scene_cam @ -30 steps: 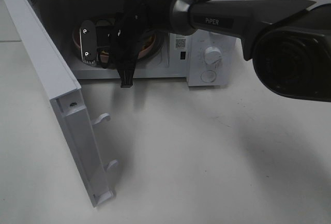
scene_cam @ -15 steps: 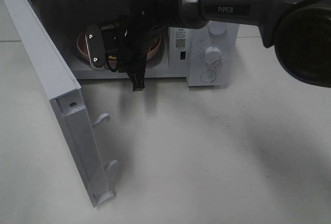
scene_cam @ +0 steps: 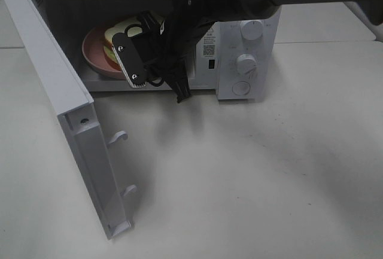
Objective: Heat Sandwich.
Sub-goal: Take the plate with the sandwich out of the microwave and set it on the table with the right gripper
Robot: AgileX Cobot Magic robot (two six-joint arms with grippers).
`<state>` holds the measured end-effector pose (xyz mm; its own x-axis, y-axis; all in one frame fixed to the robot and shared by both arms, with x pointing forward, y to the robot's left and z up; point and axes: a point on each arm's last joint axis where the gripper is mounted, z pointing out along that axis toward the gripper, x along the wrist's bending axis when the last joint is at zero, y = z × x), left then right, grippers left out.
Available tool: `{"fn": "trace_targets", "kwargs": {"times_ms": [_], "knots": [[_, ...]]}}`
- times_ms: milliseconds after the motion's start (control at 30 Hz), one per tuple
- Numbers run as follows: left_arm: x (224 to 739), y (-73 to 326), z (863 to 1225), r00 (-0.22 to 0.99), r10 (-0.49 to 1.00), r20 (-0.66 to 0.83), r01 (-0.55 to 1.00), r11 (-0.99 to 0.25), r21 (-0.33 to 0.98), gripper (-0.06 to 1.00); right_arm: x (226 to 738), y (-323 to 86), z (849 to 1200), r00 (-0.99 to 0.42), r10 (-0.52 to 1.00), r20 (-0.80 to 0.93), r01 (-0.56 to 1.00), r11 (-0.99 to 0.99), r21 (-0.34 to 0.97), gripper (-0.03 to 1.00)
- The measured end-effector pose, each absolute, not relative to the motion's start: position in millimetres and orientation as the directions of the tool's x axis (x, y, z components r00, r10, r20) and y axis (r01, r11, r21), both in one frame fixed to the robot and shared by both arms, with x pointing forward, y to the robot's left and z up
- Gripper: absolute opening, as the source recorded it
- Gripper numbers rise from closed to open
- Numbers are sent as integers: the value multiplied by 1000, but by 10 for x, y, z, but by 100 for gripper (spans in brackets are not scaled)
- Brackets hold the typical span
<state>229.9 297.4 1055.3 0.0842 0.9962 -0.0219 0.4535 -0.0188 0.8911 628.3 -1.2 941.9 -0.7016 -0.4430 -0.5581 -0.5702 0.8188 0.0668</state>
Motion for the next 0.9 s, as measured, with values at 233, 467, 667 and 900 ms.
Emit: {"fn": "trace_targets", "kwargs": {"times_ms": [233,467,667,900], "knots": [[2299,2974,10553,84,996,-22,453,-19,891,96,6106,-130,9507,-682,-480,-551,-626,773,101,10],[2299,2974,10553,84,996,-22,453,-19,891,96,5960,-190,9503,-689,-493,-532,-644,753,134,10],[2299,2974,10553,84,996,-22,453,-19,891,96,5809,-261,9581,-687,-497,-530,-658,735,162,10],[2299,2974,10553,84,996,-22,453,-19,891,96,5665,-354,9647,-703,-486,-520,-647,740,183,10]]}}
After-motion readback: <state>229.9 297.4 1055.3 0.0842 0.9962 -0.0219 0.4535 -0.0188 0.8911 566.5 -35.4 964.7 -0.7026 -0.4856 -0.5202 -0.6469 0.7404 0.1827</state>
